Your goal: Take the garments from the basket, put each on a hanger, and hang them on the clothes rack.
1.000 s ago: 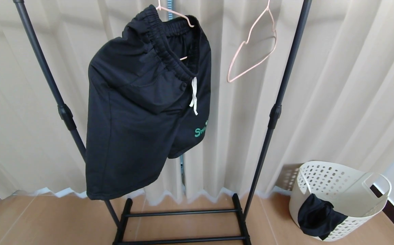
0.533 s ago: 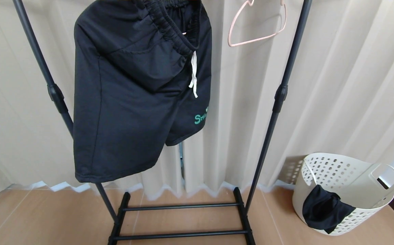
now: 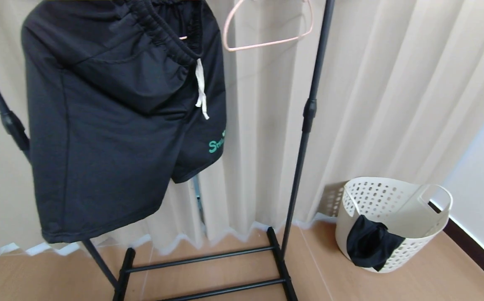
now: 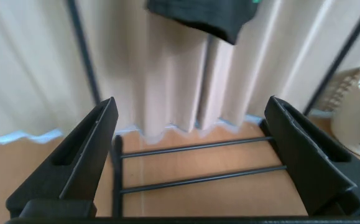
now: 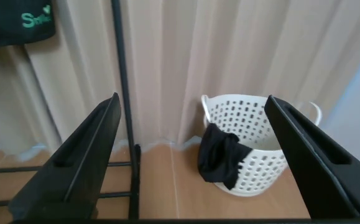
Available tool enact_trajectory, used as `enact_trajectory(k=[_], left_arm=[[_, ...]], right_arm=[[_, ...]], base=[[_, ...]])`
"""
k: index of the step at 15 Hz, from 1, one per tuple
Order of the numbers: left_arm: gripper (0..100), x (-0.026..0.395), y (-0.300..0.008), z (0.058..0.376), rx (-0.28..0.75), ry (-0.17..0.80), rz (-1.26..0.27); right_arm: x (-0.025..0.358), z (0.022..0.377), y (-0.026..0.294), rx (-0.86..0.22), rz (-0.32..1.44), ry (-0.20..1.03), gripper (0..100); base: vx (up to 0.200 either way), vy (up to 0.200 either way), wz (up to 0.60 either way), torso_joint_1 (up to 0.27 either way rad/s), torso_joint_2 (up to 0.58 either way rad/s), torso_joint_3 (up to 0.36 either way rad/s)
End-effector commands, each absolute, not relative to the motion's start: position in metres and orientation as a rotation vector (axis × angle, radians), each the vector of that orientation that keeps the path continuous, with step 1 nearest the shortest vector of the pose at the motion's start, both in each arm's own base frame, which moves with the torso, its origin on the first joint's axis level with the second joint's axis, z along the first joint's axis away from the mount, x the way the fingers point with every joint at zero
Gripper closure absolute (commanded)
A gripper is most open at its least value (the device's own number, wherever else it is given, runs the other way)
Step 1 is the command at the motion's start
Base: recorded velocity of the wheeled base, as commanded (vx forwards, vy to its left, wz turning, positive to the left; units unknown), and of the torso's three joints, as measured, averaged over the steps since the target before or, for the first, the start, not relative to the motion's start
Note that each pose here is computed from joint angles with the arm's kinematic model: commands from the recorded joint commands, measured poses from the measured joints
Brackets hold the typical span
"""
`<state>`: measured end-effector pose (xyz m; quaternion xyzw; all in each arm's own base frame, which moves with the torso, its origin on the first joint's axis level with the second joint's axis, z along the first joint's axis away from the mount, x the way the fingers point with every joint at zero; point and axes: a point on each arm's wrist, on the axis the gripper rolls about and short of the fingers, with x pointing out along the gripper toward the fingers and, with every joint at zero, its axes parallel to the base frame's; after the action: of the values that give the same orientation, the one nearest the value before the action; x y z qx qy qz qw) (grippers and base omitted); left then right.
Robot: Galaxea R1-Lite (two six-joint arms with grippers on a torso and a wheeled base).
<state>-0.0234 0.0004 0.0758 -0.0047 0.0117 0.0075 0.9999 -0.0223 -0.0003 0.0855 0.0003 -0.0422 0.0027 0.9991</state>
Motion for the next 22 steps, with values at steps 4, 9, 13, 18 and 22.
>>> enact_trajectory(k=[4, 9, 13, 18, 22], left_arm=[[0, -0.0233, 0.0004, 0.0759, -0.011, 0.024, 0.015], [0, -0.0234, 0.0004, 0.0758, -0.009, 0.023, 0.015], [0, -0.0233, 0.0004, 0.0759, -0.009, 0.024, 0.015], [0, -0.0233, 0.0004, 0.0759, -0.009, 0.024, 0.015], [0, -0.0233, 0.0004, 0.0759, -0.009, 0.024, 0.015]], right_arm=[[-0.0222, 0.0855, -0.0003, 0.001, 0.006, -0.083, 0], [-0.0222, 0.0855, -0.0003, 0.001, 0.006, -0.083, 0], [-0.0222, 0.0855, -0.0003, 0.002, 0.006, -0.083, 0], [-0.0222, 0.0855, -0.0003, 0.002, 0.006, -0.083, 0], [-0.0222, 0.0855, -0.0003, 0.002, 0.006, -0.083, 0]], base=[[0.000, -0.200, 0.00, 0.001, 0.00, 0.002], [0.000, -0.200, 0.00, 0.001, 0.00, 0.005], [0.000, -0.200, 0.00, 0.004, 0.00, 0.004], [0.080, -0.200, 0.00, 0.002, 0.00, 0.004], [0.100, -0.200, 0.00, 0.004, 0.00, 0.005]])
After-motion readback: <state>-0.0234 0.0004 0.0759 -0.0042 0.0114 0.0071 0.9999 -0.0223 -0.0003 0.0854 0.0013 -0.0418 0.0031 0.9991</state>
